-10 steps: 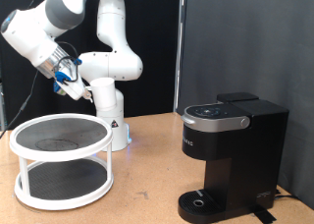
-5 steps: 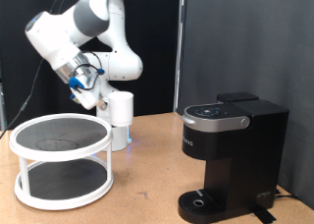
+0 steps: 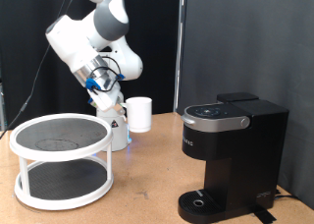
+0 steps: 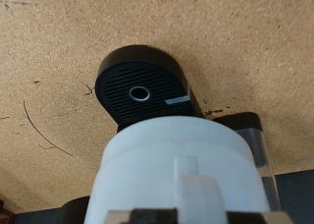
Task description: Make a cup of coffee with the keurig machine
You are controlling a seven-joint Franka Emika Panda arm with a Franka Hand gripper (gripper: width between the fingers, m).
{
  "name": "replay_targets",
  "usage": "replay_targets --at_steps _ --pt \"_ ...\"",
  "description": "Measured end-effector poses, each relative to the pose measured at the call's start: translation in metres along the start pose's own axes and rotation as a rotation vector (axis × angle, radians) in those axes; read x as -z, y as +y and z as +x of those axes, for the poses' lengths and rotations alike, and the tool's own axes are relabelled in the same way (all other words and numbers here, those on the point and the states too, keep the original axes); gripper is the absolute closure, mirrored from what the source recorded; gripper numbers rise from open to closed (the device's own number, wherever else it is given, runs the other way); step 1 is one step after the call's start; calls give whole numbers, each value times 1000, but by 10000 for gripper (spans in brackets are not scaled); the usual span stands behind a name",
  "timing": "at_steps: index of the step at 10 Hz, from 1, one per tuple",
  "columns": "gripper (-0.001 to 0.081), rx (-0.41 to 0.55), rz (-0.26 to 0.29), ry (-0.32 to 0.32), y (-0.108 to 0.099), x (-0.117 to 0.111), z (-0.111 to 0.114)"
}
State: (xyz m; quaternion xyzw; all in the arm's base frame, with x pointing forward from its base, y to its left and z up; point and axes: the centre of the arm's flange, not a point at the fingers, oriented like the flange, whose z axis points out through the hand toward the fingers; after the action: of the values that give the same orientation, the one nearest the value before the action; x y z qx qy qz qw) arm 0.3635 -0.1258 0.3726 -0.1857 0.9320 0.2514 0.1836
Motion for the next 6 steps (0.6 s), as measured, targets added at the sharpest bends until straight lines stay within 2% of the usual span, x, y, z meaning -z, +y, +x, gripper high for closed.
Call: replay_targets --at_steps 3,6 --pt "730 -62 4 7 2 -15 -6" --pt "730 -67 -2 16 2 -22 -7"
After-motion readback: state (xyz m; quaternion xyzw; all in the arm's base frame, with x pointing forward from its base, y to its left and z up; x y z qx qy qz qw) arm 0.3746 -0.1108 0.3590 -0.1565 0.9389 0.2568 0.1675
